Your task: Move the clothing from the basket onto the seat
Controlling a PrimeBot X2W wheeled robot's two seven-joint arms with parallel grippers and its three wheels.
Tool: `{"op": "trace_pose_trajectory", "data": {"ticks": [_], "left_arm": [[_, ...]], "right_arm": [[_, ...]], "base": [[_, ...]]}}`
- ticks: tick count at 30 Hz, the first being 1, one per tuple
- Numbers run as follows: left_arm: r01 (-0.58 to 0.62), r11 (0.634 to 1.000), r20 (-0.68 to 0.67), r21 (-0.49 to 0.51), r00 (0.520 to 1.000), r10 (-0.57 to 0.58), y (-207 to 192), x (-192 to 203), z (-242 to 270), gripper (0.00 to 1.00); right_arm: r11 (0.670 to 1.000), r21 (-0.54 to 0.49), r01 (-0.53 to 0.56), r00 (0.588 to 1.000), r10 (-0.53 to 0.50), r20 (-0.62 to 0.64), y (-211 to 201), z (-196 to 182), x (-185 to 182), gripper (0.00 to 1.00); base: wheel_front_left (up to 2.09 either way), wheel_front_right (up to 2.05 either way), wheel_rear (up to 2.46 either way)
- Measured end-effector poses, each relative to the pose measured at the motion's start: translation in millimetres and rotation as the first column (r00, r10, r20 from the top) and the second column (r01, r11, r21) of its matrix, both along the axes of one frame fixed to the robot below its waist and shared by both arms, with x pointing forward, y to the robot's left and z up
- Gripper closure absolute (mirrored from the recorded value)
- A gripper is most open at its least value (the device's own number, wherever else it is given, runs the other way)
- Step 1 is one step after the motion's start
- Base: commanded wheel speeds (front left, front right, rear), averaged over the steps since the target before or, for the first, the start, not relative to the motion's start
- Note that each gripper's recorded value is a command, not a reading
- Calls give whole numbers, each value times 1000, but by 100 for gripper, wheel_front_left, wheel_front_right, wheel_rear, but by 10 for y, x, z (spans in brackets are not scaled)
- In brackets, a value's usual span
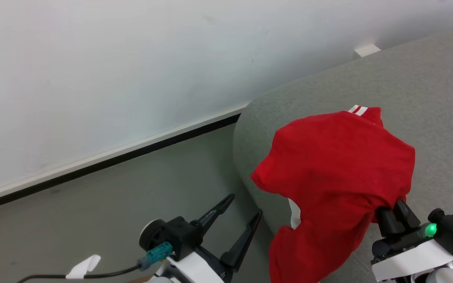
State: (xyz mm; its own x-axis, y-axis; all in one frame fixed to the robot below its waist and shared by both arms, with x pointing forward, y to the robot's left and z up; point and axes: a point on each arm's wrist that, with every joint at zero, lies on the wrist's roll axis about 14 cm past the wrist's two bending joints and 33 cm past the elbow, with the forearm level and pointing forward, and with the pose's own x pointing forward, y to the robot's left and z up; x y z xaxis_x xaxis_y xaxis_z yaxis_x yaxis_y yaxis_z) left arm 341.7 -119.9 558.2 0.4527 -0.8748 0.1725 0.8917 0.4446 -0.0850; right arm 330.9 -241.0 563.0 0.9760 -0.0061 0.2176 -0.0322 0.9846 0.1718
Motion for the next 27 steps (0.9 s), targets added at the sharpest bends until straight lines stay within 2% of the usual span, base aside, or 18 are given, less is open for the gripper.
{"op": "trace_pose_trajectory", "data": {"ticks": [8,13,19,27], "left_arm": [[41,999,-17,-3,999,-41,-133,-8,-66,0],[42,999,-16,0,999,-42,-129,61,-89,0],[46,999,-15,-4,999,-46,-122,234,-113,0],[2,1000,-36,8,999,-1,52,708,-344,0]], "right_arm": [[998,4,65,998,-65,5,-175,17,-86,100],[996,-18,83,996,-83,16,-277,88,0,100],[987,-62,150,986,-145,82,-627,408,351,100],[969,-134,209,971,-190,144,-1009,821,1163,100]], "base": [[0,0,0],[0,0,0],[0,0,0],[0,0,0]]}}
